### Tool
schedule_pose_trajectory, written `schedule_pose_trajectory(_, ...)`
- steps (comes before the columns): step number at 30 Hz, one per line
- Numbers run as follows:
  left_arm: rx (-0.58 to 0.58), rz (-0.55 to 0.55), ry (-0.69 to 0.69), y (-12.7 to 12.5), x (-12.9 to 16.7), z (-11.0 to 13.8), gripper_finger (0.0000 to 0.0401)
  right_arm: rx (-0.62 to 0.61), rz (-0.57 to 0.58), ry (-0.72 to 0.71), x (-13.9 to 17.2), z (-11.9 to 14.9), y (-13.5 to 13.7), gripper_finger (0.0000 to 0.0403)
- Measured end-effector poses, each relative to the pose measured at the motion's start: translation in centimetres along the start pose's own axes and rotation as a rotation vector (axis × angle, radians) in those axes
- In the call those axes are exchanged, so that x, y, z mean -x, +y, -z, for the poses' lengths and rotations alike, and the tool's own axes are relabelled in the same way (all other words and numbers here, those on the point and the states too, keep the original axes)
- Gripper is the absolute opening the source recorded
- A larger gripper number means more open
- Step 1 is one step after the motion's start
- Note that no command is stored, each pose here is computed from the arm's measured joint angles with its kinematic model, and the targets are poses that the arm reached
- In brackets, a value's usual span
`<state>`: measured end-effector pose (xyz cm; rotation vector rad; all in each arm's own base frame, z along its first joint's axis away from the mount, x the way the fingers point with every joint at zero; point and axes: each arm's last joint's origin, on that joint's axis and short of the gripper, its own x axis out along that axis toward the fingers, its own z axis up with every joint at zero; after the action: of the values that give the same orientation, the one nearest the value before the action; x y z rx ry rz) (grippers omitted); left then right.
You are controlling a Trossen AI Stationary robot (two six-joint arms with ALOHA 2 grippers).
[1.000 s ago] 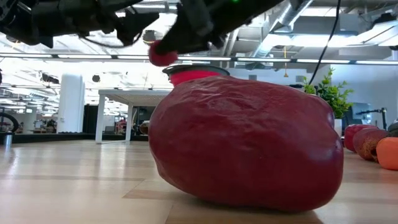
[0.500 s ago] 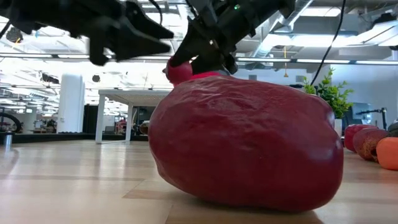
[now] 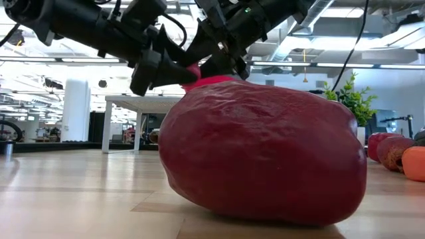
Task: Pick & Place Fruit
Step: Put the bottom red pomegranate into the red strainer bowl on the shelf
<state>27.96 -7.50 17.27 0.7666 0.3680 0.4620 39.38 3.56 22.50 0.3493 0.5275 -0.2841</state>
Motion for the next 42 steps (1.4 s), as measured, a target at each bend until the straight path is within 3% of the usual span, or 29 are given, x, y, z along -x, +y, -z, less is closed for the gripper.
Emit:
schedule_pose_trajectory(13,0.064,0.032,-0.019,-0.1,0.0,0.0,0.0172,0.005,0.001,-0.001,0.0,0.0,0.0,0.0203)
schedule_pose_trajectory(21,0.175,0.056,-0.005,-0.3,0.0,0.2,0.0188,0.074,-0.028,0.075,0.2,-0.4,-1.3,0.0274)
schedule_pose_trajectory(25,0.248,0.072,0.049,-0.6,-0.1,0.9,0.0185,0.074,0.035,0.147,1.8,-0.8,-2.5,0.0293)
schedule_pose_trajectory(30,0.391,0.105,0.094,-0.8,-0.2,1.4,0.0178,0.109,0.256,0.186,4.5,-0.9,-3.6,0.0294)
schedule_pose_trajectory(33,0.467,0.184,0.068,-1.0,-0.2,1.2,0.0183,0.133,0.404,0.216,5.3,0.8,-3.7,0.0292)
schedule_pose_trajectory(37,0.600,0.244,-0.035,-0.6,-0.2,0.2,0.0185,0.101,0.473,0.247,5.1,4.5,-3.9,0.0292)
schedule_pose_trajectory(42,0.671,0.129,-0.218,2.6,-1.7,-2.1,0.0183,0.006,0.480,0.230,4.9,9.2,-3.8,0.0292)
